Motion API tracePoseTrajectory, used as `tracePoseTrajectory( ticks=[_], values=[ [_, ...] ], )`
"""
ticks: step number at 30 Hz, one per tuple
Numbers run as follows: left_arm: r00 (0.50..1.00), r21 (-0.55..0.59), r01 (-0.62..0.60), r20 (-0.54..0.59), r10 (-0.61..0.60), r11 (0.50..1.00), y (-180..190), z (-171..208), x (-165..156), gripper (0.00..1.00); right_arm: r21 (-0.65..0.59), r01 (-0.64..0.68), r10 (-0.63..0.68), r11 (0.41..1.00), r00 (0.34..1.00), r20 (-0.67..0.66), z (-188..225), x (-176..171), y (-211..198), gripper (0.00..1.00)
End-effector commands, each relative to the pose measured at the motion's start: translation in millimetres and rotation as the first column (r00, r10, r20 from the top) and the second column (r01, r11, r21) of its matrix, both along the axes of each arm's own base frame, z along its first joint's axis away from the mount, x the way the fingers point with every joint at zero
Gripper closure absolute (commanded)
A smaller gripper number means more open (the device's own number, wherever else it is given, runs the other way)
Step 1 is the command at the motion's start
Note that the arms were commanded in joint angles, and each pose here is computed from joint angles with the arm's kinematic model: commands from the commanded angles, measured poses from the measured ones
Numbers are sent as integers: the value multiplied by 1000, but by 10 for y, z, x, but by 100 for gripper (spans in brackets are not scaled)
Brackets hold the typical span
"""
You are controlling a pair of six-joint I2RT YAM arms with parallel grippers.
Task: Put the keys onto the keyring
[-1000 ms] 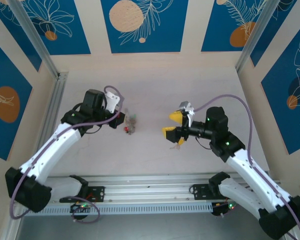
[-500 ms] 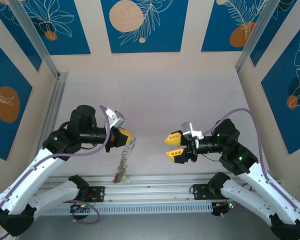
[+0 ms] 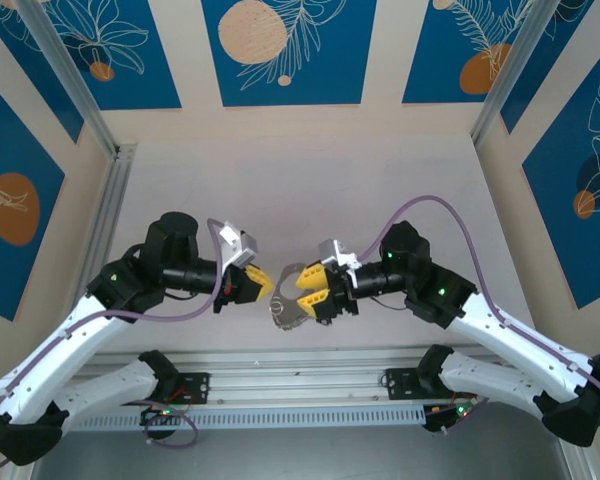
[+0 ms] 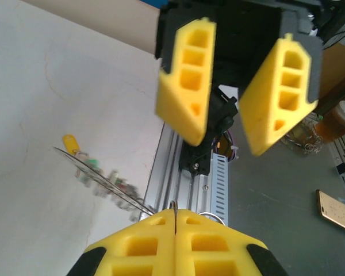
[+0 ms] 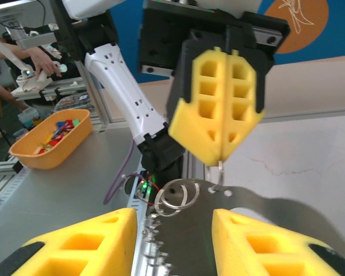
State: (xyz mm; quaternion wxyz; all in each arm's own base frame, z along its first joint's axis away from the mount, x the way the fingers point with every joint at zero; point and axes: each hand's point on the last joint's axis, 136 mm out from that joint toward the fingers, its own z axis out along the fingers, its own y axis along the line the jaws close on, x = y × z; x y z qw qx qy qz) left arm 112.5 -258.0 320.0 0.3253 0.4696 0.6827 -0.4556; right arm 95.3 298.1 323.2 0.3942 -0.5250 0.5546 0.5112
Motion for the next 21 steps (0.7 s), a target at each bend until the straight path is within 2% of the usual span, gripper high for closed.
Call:
tracePoseTrajectory(
  ticks=[1, 14, 21],
  values=[
    [995, -51, 73, 71, -69, 996, -33, 228, -113, 100, 24, 6, -7, 1000, 999, 44, 154, 32, 42, 63],
    [987, -2, 135, 86, -134, 991, -111, 199, -201, 100, -28, -22, 23, 999, 999, 40, 46, 42, 222, 65],
    [985, 33, 142, 94, -145, 989, -142, 155, -219, 100, -66, -29, 31, 997, 999, 39, -22, 47, 289, 73]
  ],
)
